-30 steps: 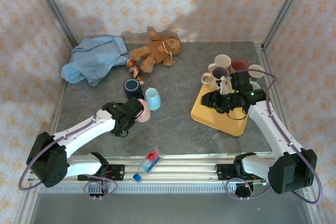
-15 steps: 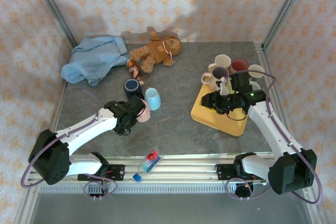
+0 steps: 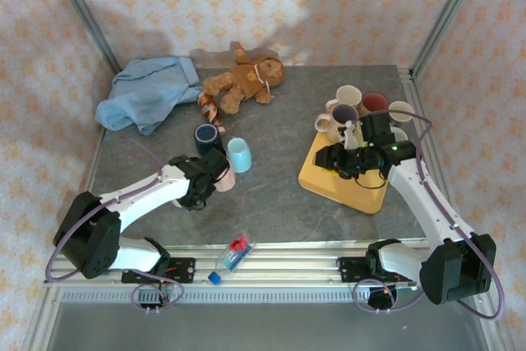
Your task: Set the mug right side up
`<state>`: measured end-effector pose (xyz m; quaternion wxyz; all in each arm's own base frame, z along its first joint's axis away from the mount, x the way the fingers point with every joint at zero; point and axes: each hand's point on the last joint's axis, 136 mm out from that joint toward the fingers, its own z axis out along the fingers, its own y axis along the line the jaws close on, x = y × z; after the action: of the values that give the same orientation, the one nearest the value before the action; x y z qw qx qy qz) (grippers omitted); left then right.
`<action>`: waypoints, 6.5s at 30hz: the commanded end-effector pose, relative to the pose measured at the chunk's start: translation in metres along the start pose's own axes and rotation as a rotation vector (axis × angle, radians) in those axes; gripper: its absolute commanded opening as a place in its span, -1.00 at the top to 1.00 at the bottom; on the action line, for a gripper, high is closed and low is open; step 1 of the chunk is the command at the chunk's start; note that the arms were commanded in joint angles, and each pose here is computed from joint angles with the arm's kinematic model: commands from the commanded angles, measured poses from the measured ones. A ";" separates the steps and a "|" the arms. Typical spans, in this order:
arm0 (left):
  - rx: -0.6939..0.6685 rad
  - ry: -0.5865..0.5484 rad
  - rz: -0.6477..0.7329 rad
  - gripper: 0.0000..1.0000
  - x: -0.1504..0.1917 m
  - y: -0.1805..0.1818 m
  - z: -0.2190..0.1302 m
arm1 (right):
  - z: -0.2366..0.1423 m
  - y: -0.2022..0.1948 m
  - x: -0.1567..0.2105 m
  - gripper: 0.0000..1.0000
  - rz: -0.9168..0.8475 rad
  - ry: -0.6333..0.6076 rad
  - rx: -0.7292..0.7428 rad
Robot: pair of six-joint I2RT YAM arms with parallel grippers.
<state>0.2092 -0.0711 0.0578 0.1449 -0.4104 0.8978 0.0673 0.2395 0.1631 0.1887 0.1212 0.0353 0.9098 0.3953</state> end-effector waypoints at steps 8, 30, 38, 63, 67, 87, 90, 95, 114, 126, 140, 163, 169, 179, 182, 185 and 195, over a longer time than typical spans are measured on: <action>-0.026 -0.039 0.052 0.52 -0.012 0.001 0.006 | 0.000 0.004 -0.002 0.05 -0.023 -0.003 -0.008; -0.027 -0.051 0.059 0.95 -0.021 0.016 0.009 | -0.004 0.004 -0.005 0.06 0.001 -0.025 0.007; 0.029 -0.075 0.101 1.00 -0.034 0.008 -0.014 | -0.006 0.008 -0.010 0.06 0.016 -0.039 -0.003; 0.471 -0.278 0.101 1.00 -0.129 -0.058 -0.193 | -0.021 0.093 -0.052 0.06 0.061 -0.124 -0.272; 0.636 -0.264 0.091 1.00 -0.133 -0.086 -0.227 | -0.031 0.116 -0.067 0.05 0.063 -0.161 -0.323; 1.255 -0.085 0.077 1.00 -0.126 -0.209 -0.339 | -0.031 0.224 -0.126 0.03 0.315 -0.260 -0.713; 1.278 -0.087 0.098 1.00 -0.123 -0.217 -0.345 | -0.027 0.227 -0.131 0.04 0.379 -0.265 -0.753; 1.327 -0.093 0.100 1.00 -0.122 -0.231 -0.357 | -0.020 0.229 -0.133 0.06 0.442 -0.268 -0.773; 1.393 -0.093 0.147 1.00 -0.104 -0.261 -0.378 | -0.002 0.234 -0.147 0.14 0.769 -0.224 -0.954; 1.393 -0.144 0.162 1.00 -0.106 -0.262 -0.372 | -0.001 0.223 -0.144 0.11 0.794 -0.269 -0.971; 1.735 -0.373 0.240 1.00 -0.111 -0.257 -0.433 | -0.044 0.201 -0.132 0.02 0.691 -0.400 -0.911; 2.087 -0.806 0.571 1.00 -0.079 -0.233 -0.511 | -0.114 0.251 -0.138 0.03 0.776 -0.211 -1.326; 2.092 -0.834 0.599 1.00 -0.075 -0.240 -0.505 | -0.134 0.252 -0.137 0.05 0.782 -0.221 -1.423; 2.098 -0.901 0.594 1.00 -0.077 -0.245 -0.501 | -0.155 0.263 -0.138 0.06 0.769 -0.206 -1.508; 2.111 -0.900 0.572 1.00 -0.078 -0.247 -0.501 | -0.155 0.266 -0.138 0.06 0.775 -0.200 -1.513; 2.116 -0.900 0.561 1.00 -0.079 -0.249 -0.499 | -0.154 0.272 -0.138 0.06 0.768 -0.187 -1.514; 2.137 -0.900 0.540 1.00 -0.080 -0.249 -0.502 | -0.134 0.278 -0.138 0.09 0.798 -0.161 -1.481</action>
<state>0.3674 -0.3099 0.5147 0.6551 0.1712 0.4990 -0.5409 0.3397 0.2390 0.4864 0.1814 0.2525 0.3909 0.8663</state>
